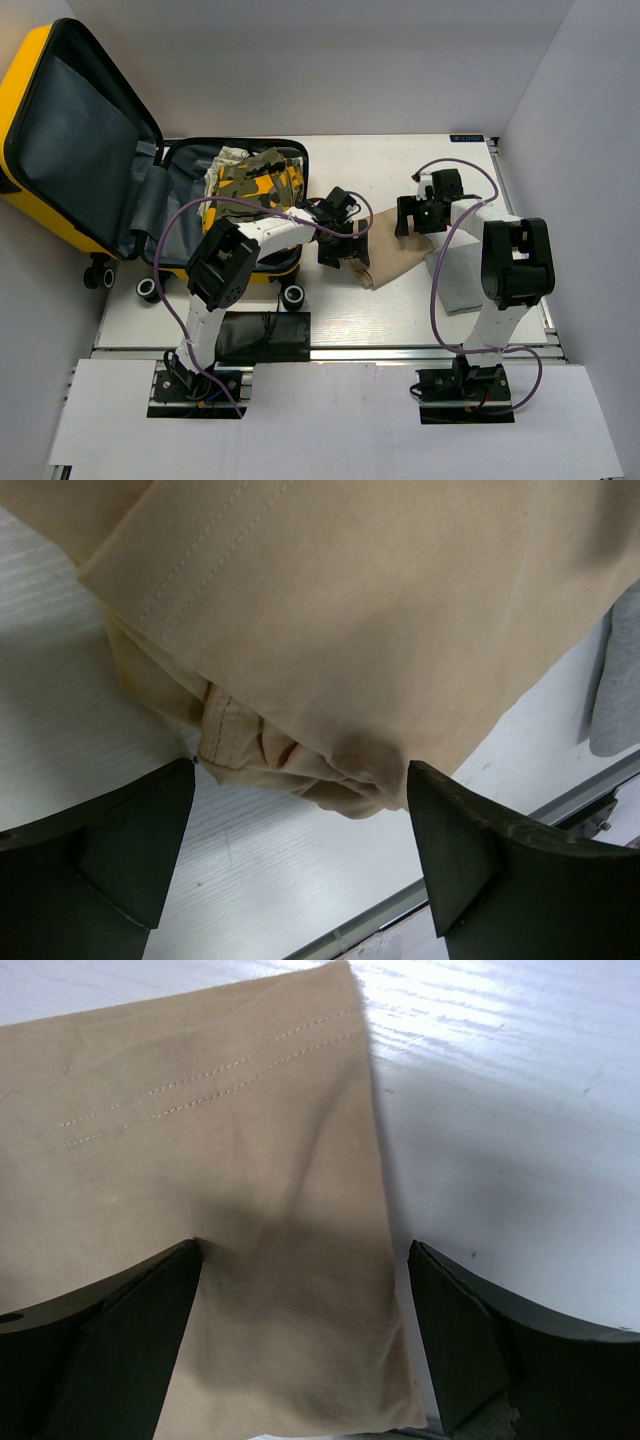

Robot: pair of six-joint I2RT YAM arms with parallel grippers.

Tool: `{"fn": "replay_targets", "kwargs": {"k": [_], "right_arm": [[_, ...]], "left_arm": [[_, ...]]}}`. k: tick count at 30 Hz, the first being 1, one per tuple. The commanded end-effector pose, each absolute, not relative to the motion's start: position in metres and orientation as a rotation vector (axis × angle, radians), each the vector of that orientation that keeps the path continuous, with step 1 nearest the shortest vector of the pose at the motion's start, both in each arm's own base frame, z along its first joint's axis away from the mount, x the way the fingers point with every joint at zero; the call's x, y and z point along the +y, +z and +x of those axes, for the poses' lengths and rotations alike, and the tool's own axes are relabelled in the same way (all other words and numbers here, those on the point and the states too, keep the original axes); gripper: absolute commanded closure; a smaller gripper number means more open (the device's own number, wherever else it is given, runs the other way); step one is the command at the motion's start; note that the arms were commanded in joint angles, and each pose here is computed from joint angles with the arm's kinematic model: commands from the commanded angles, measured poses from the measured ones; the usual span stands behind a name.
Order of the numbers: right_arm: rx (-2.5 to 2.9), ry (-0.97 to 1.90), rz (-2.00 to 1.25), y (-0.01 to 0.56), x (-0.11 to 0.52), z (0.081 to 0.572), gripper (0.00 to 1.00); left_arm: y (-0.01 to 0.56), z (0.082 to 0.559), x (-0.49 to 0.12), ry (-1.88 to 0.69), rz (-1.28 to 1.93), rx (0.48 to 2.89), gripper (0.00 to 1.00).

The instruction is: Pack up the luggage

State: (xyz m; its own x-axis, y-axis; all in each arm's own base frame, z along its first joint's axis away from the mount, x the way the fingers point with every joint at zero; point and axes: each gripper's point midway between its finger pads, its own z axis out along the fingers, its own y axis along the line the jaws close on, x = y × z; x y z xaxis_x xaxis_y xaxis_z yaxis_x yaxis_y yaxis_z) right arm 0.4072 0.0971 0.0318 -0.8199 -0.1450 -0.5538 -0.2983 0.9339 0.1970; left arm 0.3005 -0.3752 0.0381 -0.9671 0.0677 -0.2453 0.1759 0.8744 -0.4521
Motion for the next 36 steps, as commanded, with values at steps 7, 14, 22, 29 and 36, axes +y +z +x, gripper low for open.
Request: {"fn": "replay_targets", "kwargs": {"k": [7,14,22,29,36], "right_arm": [[2.552,0.635,-0.284,0.032,0.129,0.373,0.23],[2.578,0.643,-0.232,0.039,0.135,0.358,0.87],[2.417,0.614,-0.216,0.113,0.148,0.368,1.0],[2.283,0.675,-0.192,0.186,0.19,0.387,1.0],[2.144,0.8,-0.25,0.247,0.261,0.412,1.0]], "left_arm": [[0.031,0.324,-0.389,-0.69,0.156,2.812,0.41],[0.056,0.357,-0.4,-0.669,0.216,2.714,1.0],[0.155,0.392,-0.406,-0.667,0.414,2.391,1.0],[0.238,0.416,-0.361,-0.519,0.308,2.205,1.0],[0.281,0.467,-0.267,-0.385,0.055,2.17,1.0]]}}
